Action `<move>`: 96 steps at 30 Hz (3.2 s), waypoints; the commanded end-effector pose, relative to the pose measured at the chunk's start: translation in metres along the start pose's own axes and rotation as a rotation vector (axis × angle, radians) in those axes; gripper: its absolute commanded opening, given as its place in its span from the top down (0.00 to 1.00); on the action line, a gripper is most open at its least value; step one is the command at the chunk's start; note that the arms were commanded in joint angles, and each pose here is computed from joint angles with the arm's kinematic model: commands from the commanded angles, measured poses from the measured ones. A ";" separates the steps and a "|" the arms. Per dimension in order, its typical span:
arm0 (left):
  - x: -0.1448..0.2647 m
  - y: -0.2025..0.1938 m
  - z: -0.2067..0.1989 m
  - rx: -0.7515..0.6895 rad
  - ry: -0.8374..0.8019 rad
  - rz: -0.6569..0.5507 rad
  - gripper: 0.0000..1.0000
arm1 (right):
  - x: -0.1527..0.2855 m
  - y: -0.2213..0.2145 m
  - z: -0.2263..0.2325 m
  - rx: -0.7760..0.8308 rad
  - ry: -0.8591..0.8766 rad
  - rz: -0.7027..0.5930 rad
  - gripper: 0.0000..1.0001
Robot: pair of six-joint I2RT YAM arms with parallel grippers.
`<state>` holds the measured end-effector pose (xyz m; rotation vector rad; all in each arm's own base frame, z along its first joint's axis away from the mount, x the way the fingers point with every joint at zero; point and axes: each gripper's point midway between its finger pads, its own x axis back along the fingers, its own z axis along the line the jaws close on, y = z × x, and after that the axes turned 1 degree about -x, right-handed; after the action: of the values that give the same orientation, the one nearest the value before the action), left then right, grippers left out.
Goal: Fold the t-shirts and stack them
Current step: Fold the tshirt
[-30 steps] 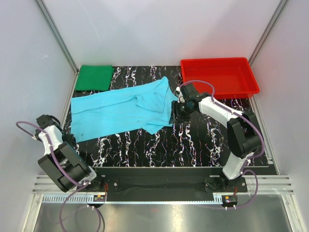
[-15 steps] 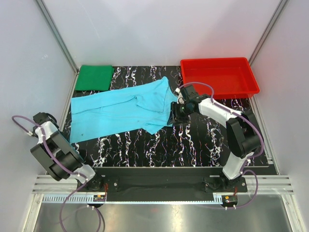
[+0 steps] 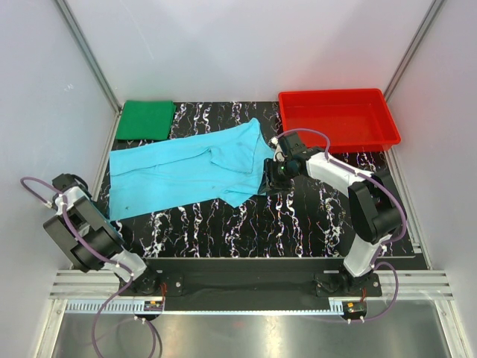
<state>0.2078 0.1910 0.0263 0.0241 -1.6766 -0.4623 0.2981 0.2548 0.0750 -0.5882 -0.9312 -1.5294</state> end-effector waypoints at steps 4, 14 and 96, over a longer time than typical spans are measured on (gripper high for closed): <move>-0.003 0.014 -0.016 0.001 -0.064 -0.051 0.59 | -0.002 0.000 0.006 -0.007 0.035 0.004 0.53; -0.020 0.004 -0.014 0.019 -0.033 0.007 0.63 | -0.003 -0.004 0.002 -0.015 0.019 0.010 0.53; -0.002 -0.028 -0.003 -0.057 0.046 0.056 1.00 | 0.012 0.012 -0.009 -0.197 -0.064 -0.072 1.00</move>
<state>0.2170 0.1649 0.0149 -0.0600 -1.6784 -0.4761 0.3184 0.2501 0.0658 -0.6913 -0.9178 -1.6514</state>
